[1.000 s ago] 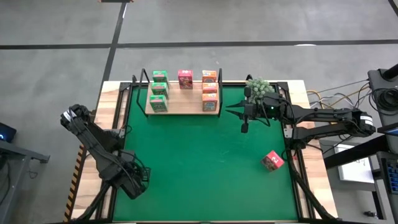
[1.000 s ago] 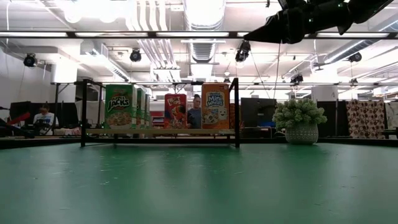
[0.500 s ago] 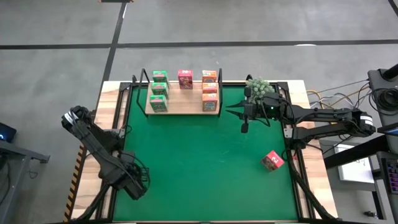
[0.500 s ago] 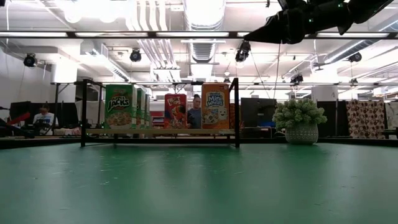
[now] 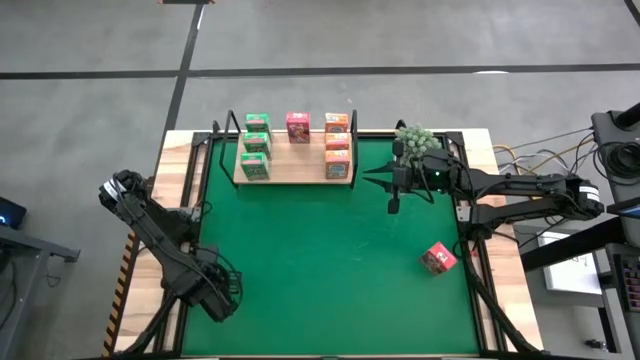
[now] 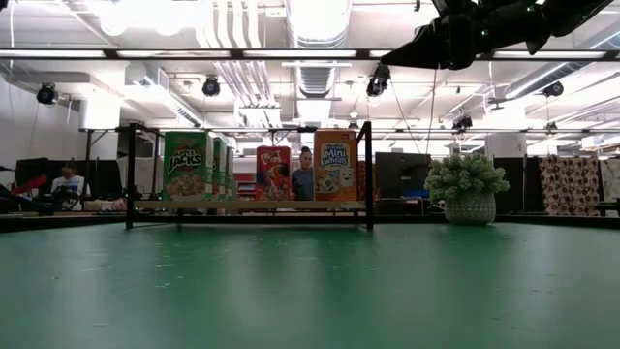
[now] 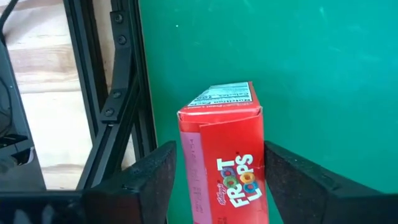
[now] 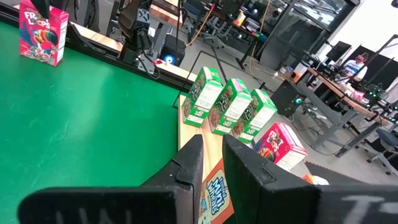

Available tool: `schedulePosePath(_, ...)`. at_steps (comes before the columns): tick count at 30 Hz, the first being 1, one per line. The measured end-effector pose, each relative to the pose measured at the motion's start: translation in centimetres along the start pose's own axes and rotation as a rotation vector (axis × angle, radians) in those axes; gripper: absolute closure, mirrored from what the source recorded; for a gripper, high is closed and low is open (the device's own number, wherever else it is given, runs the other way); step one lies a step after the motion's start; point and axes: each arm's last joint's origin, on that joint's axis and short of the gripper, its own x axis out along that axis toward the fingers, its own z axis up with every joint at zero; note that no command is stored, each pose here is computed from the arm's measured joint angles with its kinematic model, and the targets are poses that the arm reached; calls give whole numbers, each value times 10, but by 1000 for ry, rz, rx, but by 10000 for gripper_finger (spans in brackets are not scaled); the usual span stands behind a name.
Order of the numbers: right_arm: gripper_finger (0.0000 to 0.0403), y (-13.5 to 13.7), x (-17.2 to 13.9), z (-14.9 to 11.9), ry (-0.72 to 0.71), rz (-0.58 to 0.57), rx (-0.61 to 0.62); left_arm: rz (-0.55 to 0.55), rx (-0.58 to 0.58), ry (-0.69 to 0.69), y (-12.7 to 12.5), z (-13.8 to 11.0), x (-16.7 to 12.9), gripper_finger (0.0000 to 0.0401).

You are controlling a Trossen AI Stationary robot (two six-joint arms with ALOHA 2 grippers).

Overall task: Stack cereal on shelf
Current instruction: Put the left red cereal box aligned with the other red cereal box on the shelf

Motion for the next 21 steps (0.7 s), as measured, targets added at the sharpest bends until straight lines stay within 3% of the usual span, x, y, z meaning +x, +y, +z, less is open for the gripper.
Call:
schedulePosePath(9, 351, 0, 0, 0, 4, 2, 0, -2, 0, 1, 0, 0, 0, 235)
schedulePosePath(21, 351, 0, 0, 0, 4, 1, 0, -36, 54, 8, -1, -1, -13, 241)
